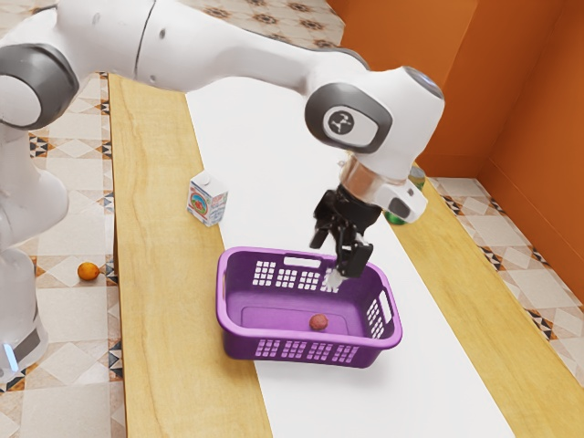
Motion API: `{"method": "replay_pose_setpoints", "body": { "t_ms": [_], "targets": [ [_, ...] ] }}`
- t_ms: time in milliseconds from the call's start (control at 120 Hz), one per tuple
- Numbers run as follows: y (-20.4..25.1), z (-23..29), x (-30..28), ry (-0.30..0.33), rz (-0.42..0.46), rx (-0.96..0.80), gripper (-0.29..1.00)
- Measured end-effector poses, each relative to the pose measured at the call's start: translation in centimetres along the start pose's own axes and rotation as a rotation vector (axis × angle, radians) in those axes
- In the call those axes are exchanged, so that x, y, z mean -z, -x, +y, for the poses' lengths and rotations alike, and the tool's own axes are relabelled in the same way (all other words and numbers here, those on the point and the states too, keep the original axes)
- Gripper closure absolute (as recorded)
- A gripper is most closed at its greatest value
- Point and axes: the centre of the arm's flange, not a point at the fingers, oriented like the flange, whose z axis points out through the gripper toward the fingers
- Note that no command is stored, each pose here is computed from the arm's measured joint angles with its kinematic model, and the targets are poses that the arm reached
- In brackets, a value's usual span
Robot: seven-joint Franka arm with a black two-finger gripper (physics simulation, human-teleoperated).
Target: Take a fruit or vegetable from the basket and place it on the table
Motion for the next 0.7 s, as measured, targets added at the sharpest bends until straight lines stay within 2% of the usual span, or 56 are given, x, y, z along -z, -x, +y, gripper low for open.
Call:
{"method": "replay_pose_setpoints", "body": {
  "t_ms": [100,308,542,700],
  "targets": [
    [-1.6,-3.2,-0.1,0.035,0.006,0.095,0.02],
    [0.2,-1.8,0.3,0.081,0.017,0.105,0.03],
    [0.9,3.3,-3.5,0.034,0.002,0.081,0.04],
    [-1.5,2.8,-6.2,-0.001,0.008,0.138,0.04]
  ]
}}
